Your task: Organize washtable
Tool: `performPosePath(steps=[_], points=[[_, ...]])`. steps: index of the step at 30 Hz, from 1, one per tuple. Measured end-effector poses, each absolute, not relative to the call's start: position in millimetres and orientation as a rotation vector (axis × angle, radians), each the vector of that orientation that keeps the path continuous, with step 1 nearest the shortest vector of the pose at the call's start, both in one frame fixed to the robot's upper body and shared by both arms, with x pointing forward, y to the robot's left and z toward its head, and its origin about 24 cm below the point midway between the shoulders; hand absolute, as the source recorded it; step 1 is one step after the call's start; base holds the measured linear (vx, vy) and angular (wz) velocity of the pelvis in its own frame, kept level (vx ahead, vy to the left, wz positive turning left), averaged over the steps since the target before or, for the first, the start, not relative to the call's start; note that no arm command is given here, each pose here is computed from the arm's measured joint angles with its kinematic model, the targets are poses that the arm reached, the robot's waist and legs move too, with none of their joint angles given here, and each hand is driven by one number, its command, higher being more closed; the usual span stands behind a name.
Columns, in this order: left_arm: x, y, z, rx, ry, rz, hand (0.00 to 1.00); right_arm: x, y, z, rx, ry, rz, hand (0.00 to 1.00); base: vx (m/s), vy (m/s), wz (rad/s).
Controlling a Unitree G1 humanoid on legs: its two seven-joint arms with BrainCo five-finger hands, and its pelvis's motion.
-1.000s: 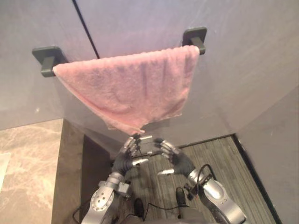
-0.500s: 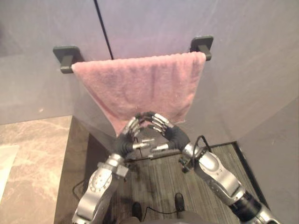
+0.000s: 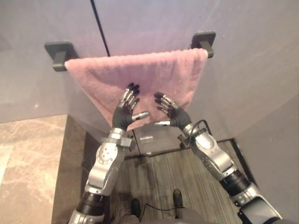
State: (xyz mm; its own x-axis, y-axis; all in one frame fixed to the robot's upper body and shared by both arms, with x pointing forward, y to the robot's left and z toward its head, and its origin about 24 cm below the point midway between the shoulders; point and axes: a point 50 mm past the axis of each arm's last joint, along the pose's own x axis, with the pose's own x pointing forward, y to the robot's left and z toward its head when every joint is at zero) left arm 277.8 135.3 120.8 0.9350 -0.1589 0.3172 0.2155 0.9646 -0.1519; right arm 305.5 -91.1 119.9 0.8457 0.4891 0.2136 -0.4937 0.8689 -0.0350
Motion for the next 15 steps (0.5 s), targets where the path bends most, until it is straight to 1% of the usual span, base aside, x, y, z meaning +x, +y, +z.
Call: performPosePath(steps=[4, 9, 15], points=[[287.8, 137.6, 116.6, -0.178, -0.282, -0.164, 0.0, 316.1, -109.1, 126.0, 0.019, -0.229, 0.421, 0.0, 0.05, 0.02, -0.01], [296.9, 155.4, 117.5, -0.138, -0.284, -0.089, 0.0, 319.7, -123.3, 130.0, 0.022, -0.236, 0.363, 0.0, 0.01, 0.01, 0.0], [296.2, 176.2, 116.2, -0.132, -0.285, -0.013, 0.0, 317.4, -161.0, 115.1, 0.06, -0.191, 0.215, 0.0, 0.0, 0.006, -0.01]])
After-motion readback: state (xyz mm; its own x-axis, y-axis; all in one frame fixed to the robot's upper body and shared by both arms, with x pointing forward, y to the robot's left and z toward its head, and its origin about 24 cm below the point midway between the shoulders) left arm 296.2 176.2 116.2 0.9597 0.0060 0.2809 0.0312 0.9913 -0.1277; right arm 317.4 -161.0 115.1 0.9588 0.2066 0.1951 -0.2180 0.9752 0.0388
